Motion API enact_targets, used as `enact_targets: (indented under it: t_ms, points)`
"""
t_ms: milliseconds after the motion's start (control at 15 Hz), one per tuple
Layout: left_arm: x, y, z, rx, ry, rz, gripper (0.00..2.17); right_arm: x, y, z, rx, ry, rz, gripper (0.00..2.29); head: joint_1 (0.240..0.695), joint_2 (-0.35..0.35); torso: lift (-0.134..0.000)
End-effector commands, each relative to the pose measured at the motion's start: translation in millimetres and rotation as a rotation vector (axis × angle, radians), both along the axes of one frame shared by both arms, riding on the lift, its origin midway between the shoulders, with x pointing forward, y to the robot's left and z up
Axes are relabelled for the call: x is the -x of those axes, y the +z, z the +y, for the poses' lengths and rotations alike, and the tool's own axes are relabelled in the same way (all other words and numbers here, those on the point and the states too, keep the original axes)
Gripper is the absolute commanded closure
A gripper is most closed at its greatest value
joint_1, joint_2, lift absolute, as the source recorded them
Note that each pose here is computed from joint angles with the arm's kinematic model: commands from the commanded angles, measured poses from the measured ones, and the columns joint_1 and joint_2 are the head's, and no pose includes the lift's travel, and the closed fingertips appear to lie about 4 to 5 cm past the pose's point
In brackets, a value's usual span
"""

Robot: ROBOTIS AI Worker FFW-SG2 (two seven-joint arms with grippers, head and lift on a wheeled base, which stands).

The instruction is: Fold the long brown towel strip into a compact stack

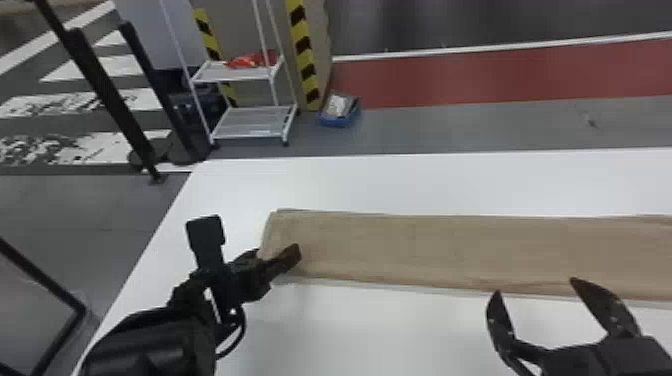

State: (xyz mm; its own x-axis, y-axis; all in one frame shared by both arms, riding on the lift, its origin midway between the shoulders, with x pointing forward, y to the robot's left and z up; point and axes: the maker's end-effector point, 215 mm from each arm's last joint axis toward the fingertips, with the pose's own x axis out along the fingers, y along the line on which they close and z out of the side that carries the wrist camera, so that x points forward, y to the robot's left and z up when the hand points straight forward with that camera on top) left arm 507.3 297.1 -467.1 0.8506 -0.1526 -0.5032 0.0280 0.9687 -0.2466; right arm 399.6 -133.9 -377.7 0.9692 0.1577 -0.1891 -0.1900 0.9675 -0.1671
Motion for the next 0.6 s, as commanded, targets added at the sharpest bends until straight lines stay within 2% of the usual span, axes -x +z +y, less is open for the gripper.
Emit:
enact_targets:
  t_ms: [0, 67, 133, 200, 333, 467, 533]
  points:
    - [3.0, -1.5, -3.6, 0.002, -0.030, 0.002, 1.22, -0.2, -1.6, -0.1, 0.001, 0.000, 0.003, 0.08, 0.695, 0.199, -0.121]
    - [5.6, 0.1, 2.4, -0.001, -0.020, -0.001, 1.66, 0.3, -2.1, 0.1, 0.000, -0.001, 0.004, 0.08, 0.695, 0.196, -0.121]
    - [10.8, 1.4, 6.1, -0.008, -0.014, -0.001, 1.94, 0.9, -2.7, 0.1, 0.000, -0.001, 0.006, 0.08, 0.695, 0.195, -0.121]
    - [13.9, 8.1, 7.3, -0.018, -0.014, -0.013, 2.01, 0.9, -2.7, 0.1, 0.000, -0.001, 0.006, 0.08, 0.695, 0.199, -0.121]
    - [24.8, 16.1, 10.5, -0.022, -0.016, -0.031, 2.01, 1.2, -4.4, -0.1, 0.001, -0.001, 0.009, 0.08, 0.695, 0.208, -0.121]
    - [41.7, 24.9, 16.2, -0.002, -0.037, -0.058, 2.02, 1.6, -5.2, 0.7, 0.000, 0.000, 0.010, 0.08, 0.695, 0.216, -0.121]
    - [52.4, 29.5, 24.5, 0.021, -0.035, -0.070, 2.15, 1.2, -5.5, 0.6, 0.001, 0.000, 0.010, 0.08, 0.695, 0.218, -0.121]
